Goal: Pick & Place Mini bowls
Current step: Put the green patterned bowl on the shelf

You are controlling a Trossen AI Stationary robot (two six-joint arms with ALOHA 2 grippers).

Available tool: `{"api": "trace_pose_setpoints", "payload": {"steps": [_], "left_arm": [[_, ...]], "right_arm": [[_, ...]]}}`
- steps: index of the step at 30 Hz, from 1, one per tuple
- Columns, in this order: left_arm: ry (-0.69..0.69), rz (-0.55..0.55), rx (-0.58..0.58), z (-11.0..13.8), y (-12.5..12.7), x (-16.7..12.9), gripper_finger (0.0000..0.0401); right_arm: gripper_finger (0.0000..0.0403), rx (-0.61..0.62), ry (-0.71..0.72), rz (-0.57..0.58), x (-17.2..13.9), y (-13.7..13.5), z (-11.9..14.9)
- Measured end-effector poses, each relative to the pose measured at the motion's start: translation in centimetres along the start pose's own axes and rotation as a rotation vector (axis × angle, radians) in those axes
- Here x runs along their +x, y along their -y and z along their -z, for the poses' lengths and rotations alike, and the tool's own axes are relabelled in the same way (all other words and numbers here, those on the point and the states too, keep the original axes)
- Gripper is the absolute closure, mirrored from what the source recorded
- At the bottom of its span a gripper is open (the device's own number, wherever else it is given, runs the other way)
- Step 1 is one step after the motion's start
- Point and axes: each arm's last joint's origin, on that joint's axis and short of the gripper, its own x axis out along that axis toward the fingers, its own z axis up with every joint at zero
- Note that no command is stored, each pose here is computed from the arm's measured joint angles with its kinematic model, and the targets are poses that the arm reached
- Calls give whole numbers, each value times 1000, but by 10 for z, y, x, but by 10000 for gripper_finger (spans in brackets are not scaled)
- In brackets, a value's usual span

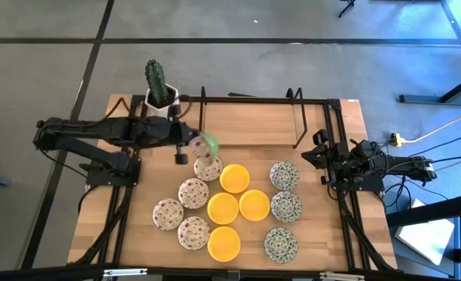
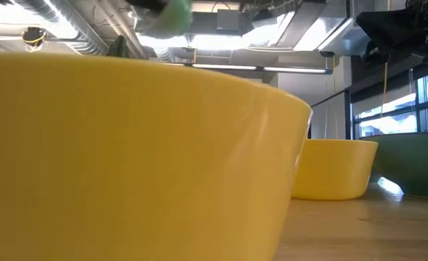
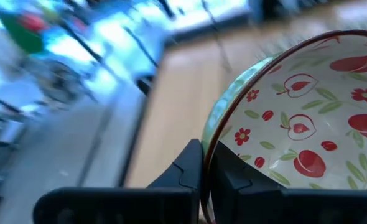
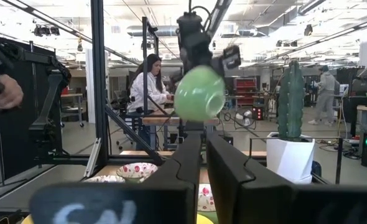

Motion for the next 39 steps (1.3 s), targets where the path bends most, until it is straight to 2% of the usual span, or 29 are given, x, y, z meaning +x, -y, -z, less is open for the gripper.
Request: {"api": "trace_pose_setpoints", "payload": {"steps": [6, 10, 14, 19, 23, 34, 39], "left_arm": [[62, -154, -58, -13, -1, 17, 395], [48, -189, -48, -27, -5, 34, 395], [43, -227, -14, -52, -9, 53, 395], [68, -296, -25, -90, -30, 70, 395], [27, -331, -29, -108, -49, 84, 395], [-121, -376, -13, -118, -87, 118, 394], [-130, -356, -34, -114, -101, 129, 394]], "right_arm": [[373, -2, 5, 1, 0, 0, 0], [373, -2, 5, 1, 0, 0, 0], [373, -2, 5, 1, 0, 0, 0], [373, 1, 5, 1, 0, 0, 0], [373, 1, 5, 1, 0, 0, 0], [373, -3, 4, 0, 0, 0, 0], [373, -2, 4, 9, 0, 0, 0]]}}
